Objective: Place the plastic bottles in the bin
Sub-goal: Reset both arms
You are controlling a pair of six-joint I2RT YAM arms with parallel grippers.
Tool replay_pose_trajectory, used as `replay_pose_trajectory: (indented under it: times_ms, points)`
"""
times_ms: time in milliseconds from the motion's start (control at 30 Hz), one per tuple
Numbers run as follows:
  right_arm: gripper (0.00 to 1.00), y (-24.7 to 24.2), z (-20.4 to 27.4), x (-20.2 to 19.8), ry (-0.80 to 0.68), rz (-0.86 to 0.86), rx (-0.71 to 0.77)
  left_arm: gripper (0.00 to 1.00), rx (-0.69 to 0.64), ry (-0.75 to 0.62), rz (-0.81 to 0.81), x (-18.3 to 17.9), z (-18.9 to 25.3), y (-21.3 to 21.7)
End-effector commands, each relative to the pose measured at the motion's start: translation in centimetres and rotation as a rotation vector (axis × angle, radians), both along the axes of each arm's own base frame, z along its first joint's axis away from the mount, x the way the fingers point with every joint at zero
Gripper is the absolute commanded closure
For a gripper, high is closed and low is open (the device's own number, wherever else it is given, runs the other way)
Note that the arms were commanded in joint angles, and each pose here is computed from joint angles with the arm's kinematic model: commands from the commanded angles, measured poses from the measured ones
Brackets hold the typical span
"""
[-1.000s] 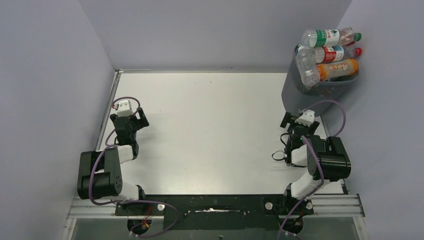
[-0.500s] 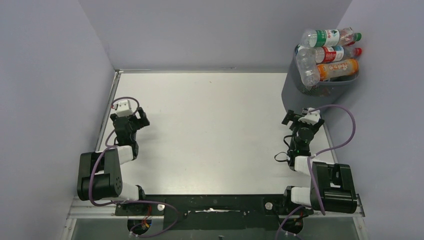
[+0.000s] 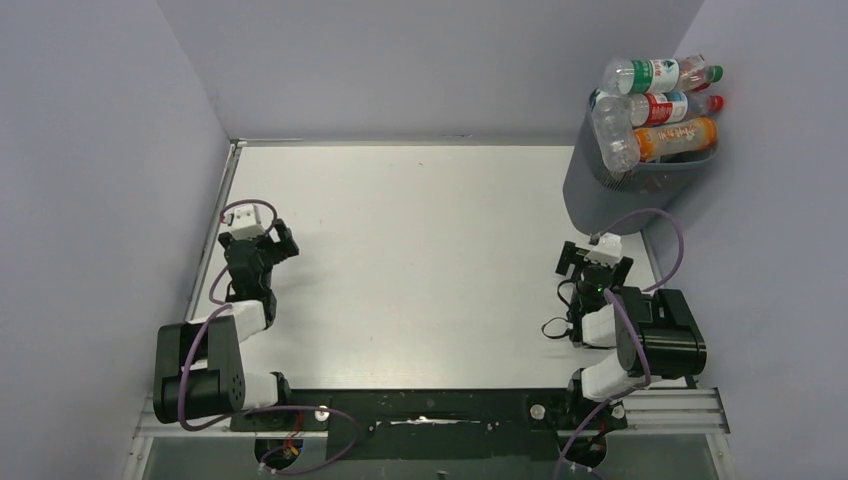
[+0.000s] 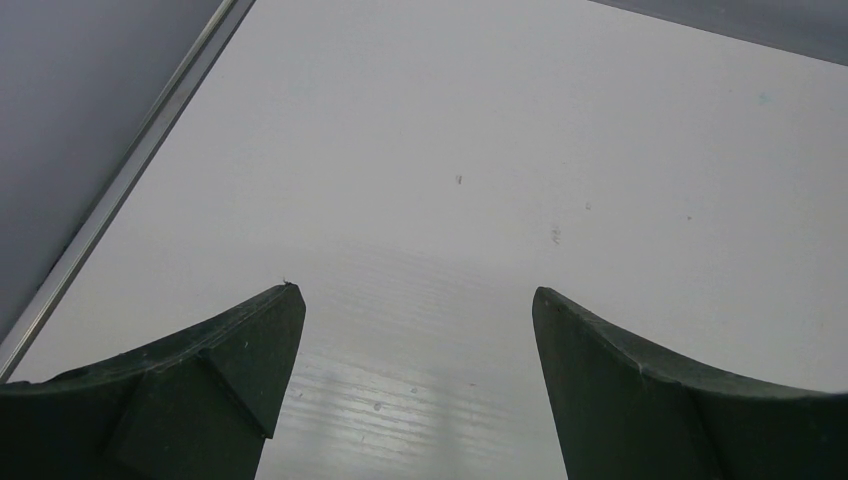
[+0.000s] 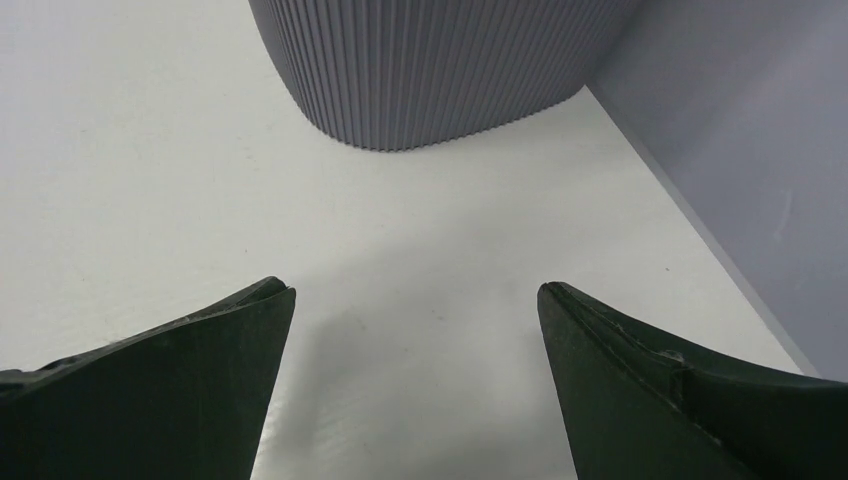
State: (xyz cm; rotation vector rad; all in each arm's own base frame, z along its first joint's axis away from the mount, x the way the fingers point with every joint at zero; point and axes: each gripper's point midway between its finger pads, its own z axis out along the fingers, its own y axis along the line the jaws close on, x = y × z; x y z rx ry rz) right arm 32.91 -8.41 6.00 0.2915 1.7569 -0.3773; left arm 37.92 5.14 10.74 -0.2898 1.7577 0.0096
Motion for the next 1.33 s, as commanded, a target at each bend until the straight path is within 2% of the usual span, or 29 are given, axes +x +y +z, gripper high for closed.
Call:
replay_pose_trajectory:
  times_ms: [0,100,333,500,600,667,733,1300]
  points:
    - [0.02,0.0,3.3,2.8,-0.114,0.016,-0.024,0.15,0.015,-0.064,0.040,-0.6,1.4,0.6]
    - [0.02,-0.1,3.2,3.2,-0.110,0.025,-0.018,0.14,-0.012,-0.067,0.033,-0.8,0.7,0.4]
    - [0.02,-0.2,3.2,3.1,-0.110,0.025,-0.017,0.15,0.012,-0.138,-0.154,-1.7,-0.3,-2.2]
    - [0.02,-0.1,3.2,3.1,-0.111,0.027,-0.017,0.14,0.020,-0.217,-0.166,-2.4,-0.5,-2.3]
    - [0.02,-0.2,3.2,3.1,-0.111,0.025,-0.017,0.14,0.034,-0.134,-0.152,-1.7,-2.1,-2.4]
    - [0.02,-0.2,3.2,3.1,-0.112,0.025,-0.016,0.14,0.046,-0.152,-0.166,-1.1,-2.1,-2.6]
    - [0.02,-0.1,3.2,3.1,-0.111,0.027,-0.016,0.14,0.051,-0.112,-0.159,-1.1,-2.6,-2.7]
    - [0.02,-0.1,3.1,3.2,-0.105,0.033,-0.015,0.14,0.074,-0.101,-0.144,-0.6,-2.7,-2.7]
